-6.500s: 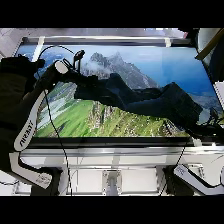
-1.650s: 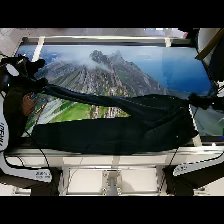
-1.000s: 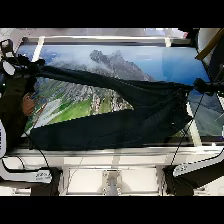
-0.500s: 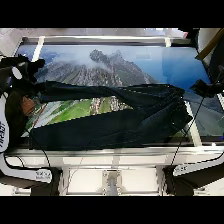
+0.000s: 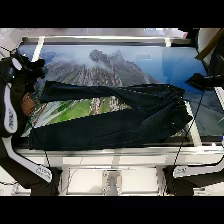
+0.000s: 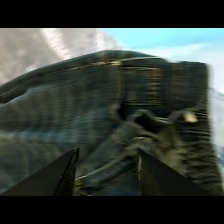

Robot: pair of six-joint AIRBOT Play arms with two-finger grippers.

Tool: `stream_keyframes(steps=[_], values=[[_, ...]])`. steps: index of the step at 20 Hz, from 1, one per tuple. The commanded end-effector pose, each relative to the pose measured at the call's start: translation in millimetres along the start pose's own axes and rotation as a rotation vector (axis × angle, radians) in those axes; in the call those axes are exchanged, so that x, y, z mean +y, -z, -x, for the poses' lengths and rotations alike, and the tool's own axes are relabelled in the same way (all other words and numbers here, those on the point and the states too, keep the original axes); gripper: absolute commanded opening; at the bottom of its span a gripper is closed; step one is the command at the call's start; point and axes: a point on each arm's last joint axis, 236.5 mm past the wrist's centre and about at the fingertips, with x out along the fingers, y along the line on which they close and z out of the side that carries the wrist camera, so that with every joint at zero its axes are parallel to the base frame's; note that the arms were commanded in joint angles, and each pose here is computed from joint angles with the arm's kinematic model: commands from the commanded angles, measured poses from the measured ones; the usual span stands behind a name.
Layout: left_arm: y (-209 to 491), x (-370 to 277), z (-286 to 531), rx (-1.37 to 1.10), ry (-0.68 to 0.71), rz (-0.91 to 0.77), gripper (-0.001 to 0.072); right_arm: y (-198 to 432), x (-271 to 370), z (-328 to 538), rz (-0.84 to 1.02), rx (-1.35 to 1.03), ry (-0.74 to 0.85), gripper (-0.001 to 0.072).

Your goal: Fold the clothes and pants, and hang the long-sleeved shirts on hangers.

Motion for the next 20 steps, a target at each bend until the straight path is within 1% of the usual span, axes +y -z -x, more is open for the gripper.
stream_keyframes(steps=[1,3,7,9,10,11,12,13,15,16,20], values=[[0.0,-9.8,-46.3,0.059,0.053,0.031,0.0623,7.0,40.9,-13.4,0.114,0.036,-0.042,0.0410],[2.4,-6.0,-67.3,0.083,0.052,0.014,0.0623,9.8,51.8,-18.9,0.154,0.048,-0.041,0.0410],[14.8,5.3,-98.3,0.107,0.036,-0.006,0.0623,5.1,55.4,-20.6,0.159,0.028,-0.040,0.0410],[7.6,5.1,-105.0,0.068,0.041,-0.002,0.0622,5.1,55.7,-20.7,0.158,0.027,-0.041,0.0410],[0.6,1.6,-105.6,0.036,0.047,-0.005,0.0605,4.8,55.6,-20.7,0.158,0.026,-0.040,0.0410],[-6.6,-2.5,-105.6,0.004,0.055,-0.006,0.0603,4.0,55.2,-20.7,0.157,0.023,-0.039,0.0409],[-12.5,-8.0,-105.6,-0.022,0.072,0.002,0.0531,2.3,55.0,-20.8,0.157,0.016,-0.037,0.0409],[-14.3,-12.6,-105.6,-0.031,0.086,0.009,0.0366,1.2,54.8,-20.8,0.157,0.011,-0.036,0.0410],[-12.0,-18.0,-104.8,-0.023,0.106,-0.029,0.0030,0.8,54.5,-20.8,0.158,0.010,-0.034,0.0409],[-11.9,-22.2,-102.3,-0.020,0.122,-0.031,0.0018,0.9,54.3,-20.8,0.158,0.010,-0.033,0.0409],[-34.2,-26.5,-61.4,-0.066,0.135,-0.034,0.0017,2.9,54.3,-20.6,0.155,0.019,-0.035,0.0409]])
